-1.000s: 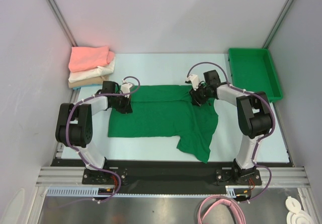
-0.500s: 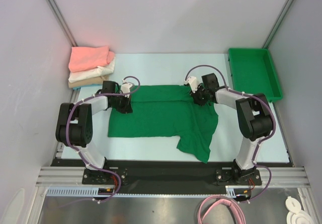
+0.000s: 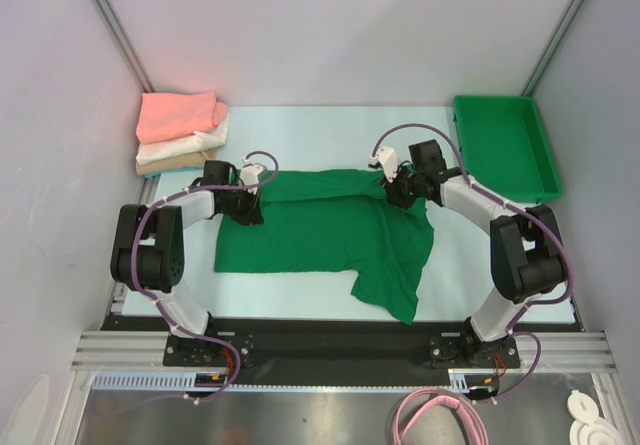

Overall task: Fold and stack the t-shirts
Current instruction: Fold the tshirt

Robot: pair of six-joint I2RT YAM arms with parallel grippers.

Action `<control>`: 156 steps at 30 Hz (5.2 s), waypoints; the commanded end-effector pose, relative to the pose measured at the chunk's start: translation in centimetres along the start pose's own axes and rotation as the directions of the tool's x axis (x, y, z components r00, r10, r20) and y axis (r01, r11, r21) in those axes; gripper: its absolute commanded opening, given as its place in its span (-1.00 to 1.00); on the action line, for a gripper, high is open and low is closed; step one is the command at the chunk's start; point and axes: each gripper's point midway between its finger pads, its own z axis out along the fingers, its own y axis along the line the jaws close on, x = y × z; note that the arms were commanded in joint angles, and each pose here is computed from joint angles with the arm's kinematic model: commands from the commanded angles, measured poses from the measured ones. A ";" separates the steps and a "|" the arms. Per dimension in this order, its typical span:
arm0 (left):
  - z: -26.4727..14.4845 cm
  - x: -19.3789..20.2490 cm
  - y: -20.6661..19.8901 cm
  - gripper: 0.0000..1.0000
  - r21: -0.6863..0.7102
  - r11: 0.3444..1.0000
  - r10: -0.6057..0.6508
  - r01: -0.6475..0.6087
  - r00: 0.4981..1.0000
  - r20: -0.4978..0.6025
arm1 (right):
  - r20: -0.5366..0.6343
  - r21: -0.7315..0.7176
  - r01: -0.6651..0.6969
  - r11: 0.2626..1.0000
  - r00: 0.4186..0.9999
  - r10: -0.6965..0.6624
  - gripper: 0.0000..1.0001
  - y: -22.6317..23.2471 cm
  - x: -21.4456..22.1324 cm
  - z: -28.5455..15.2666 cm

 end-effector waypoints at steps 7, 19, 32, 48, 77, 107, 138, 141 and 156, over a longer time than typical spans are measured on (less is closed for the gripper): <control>-0.4 -0.1 0.4 -0.99 -0.022 0.999 0.036 -0.036 0.999 -0.007 | -0.032 -0.214 0.004 0.977 0.999 -0.011 -0.80 3.7 0.2 -1.1; -0.5 -0.9 0.8 -0.99 -0.036 0.998 0.046 -0.046 0.999 -0.002 | 0.068 -0.273 -0.056 0.960 0.995 0.077 -0.11 1.6 -1.1 -2.7; 0.2 -7.6 6.2 -0.99 -0.129 0.992 0.003 -0.006 1.000 -0.023 | 0.032 0.000 -0.167 0.986 0.986 0.166 -0.16 -8.0 2.1 -0.2; 3.8 -9.5 11.7 -0.99 -0.211 0.975 -0.113 0.074 0.978 -0.176 | -0.065 0.158 -0.271 0.949 0.957 0.284 -0.17 -16.2 4.8 4.0; -4.6 -26.1 10.1 -0.95 -0.368 0.930 0.123 -0.017 0.956 0.267 | 0.175 0.407 -0.302 0.862 0.952 0.251 -0.04 -23.7 -2.6 -1.6; -11.0 -6.9 -0.1 1.00 -0.357 0.934 0.108 -0.010 0.961 0.256 | 0.064 -0.360 0.355 0.863 0.932 -0.357 0.01 14.1 12.3 -13.4; -11.3 -4.9 4.0 0.90 -0.438 0.898 0.028 0.052 0.984 0.175 | 0.004 -0.434 0.540 0.721 0.801 -0.598 -0.01 17.8 15.6 -9.2; -11.2 -4.7 4.1 0.90 -0.439 0.897 0.026 0.051 0.986 0.167 | -0.004 -0.448 0.532 0.719 0.803 -0.596 -0.03 17.9 15.9 -8.9; -11.4 2.5 5.2 0.74 -0.426 0.904 -0.031 0.009 0.999 -0.044 | -0.081 -0.505 0.480 0.717 0.801 -0.594 -0.95 17.6 16.8 -9.5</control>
